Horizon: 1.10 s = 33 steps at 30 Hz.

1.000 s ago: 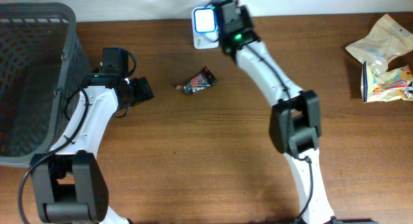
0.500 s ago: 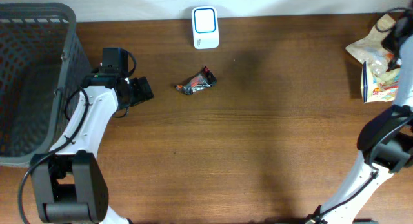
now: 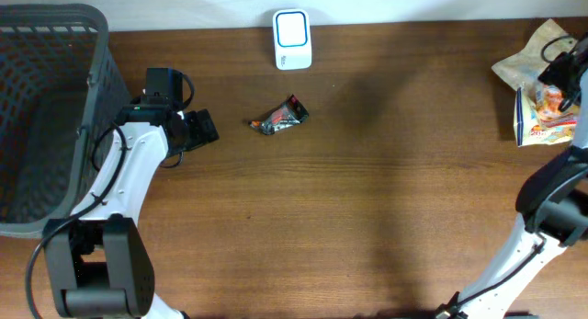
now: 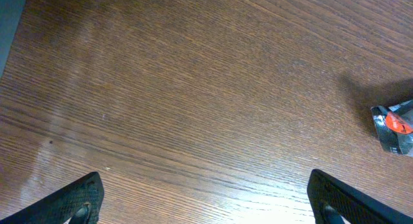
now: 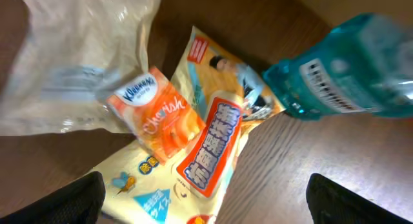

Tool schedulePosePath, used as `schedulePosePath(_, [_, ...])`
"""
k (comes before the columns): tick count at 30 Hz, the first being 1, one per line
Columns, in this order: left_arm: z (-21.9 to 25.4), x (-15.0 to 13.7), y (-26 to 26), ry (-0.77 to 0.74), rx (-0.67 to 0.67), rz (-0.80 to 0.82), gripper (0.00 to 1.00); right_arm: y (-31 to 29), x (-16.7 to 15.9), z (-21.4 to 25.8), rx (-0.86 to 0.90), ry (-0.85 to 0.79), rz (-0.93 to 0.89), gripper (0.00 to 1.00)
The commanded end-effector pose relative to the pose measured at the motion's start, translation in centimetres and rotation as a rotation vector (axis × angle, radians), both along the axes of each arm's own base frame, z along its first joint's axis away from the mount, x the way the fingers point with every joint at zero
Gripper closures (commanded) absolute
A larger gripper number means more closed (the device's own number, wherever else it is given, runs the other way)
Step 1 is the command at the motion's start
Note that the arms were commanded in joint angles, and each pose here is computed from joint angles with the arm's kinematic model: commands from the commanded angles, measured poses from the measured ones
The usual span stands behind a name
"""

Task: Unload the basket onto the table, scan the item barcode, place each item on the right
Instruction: 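Carry the Kleenex pack to the right edge and release it, then reach the right gripper to the hex wrench set and grasp it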

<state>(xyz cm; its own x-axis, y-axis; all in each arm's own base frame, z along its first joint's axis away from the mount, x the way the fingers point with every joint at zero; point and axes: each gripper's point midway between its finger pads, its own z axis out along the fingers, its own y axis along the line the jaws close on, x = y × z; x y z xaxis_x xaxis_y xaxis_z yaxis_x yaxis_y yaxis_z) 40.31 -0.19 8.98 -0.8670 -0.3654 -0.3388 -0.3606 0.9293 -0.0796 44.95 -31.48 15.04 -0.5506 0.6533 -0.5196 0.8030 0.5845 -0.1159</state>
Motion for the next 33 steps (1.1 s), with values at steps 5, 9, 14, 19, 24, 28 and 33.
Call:
schedulePosePath(5, [1.2,0.4,0.2,-0.034,0.007,0.011,0.01,11.4,3.3,10.6,0.329,-0.38,0.338,0.01])
schedulePosePath(9, [1.2,0.4,0.2,-0.034,0.007,0.011,0.01,26.0,5.6,11.0,0.67,-0.415,0.739,0.03])
schedulePosePath(14, [1.2,0.4,0.2,-0.034,0.007,0.011,0.01,41.8,5.2,6.9,0.789,-0.216,0.981,0.03])
schedulePosePath(19, [1.2,0.4,0.2,-0.034,0.007,0.011,0.01,50.1,4.6,-0.5,0.711,-0.012,0.708,0.01])
schedulePosePath(24, [1.2,0.4,0.2,-0.034,0.007,0.011,0.01,59.3,3.6,-2.2,0.641,-0.045,0.786,0.0])
schedulePosePath(28, [1.2,0.4,0.2,-0.034,0.007,0.011,0.01,61.1,2.5,-4.1,0.616,-0.068,0.501,0.15])
schedulePosePath(33, [1.2,0.4,0.2,-0.034,0.007,0.011,0.01,63.0,2.6,-8.3,0.619,-0.061,0.409,0.14])
